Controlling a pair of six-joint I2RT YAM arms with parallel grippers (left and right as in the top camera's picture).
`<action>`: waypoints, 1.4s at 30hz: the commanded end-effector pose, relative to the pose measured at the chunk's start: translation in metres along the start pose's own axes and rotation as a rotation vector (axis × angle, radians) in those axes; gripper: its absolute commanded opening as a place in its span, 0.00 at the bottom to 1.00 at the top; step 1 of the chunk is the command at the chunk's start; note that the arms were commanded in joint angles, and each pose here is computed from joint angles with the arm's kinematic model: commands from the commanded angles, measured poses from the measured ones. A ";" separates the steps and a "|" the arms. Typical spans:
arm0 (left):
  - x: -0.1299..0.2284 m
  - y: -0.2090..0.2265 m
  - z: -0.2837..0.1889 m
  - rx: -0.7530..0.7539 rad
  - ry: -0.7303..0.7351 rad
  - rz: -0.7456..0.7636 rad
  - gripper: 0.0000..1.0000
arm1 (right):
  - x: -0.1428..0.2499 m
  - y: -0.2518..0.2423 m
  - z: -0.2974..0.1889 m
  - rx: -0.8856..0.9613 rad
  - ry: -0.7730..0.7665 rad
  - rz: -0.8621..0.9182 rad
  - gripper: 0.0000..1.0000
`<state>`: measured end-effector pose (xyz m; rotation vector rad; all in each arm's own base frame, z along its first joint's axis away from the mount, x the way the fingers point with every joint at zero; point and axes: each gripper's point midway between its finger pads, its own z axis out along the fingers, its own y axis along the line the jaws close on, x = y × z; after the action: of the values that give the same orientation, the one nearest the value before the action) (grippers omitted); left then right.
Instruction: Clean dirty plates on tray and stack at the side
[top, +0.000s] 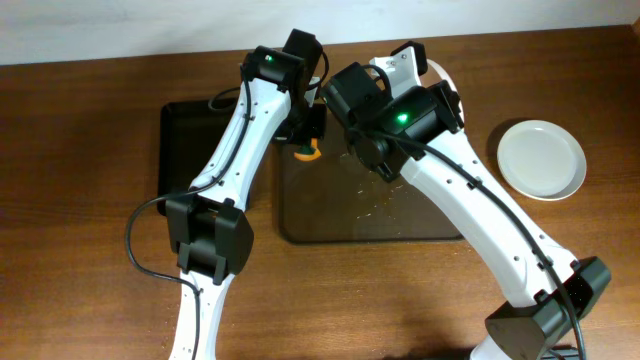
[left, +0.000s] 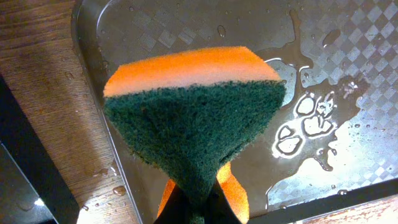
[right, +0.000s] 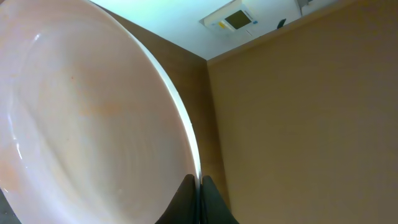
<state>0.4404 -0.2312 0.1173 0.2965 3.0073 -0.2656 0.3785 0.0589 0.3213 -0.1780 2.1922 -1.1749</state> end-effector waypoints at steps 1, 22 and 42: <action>0.000 -0.004 -0.003 0.019 -0.005 0.019 0.00 | -0.001 0.000 0.003 -0.070 0.014 0.075 0.04; 0.006 -0.025 0.019 0.016 0.024 0.063 0.00 | 0.283 -0.023 0.269 -0.467 0.815 1.368 0.42; -0.019 0.205 -0.022 -0.286 -0.049 -0.309 0.00 | 0.096 0.228 0.048 -1.136 0.510 0.442 0.98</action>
<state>0.4955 -0.0736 0.1260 -0.1135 2.9529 0.0638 0.3772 0.1111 0.0840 0.2275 2.8871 0.4232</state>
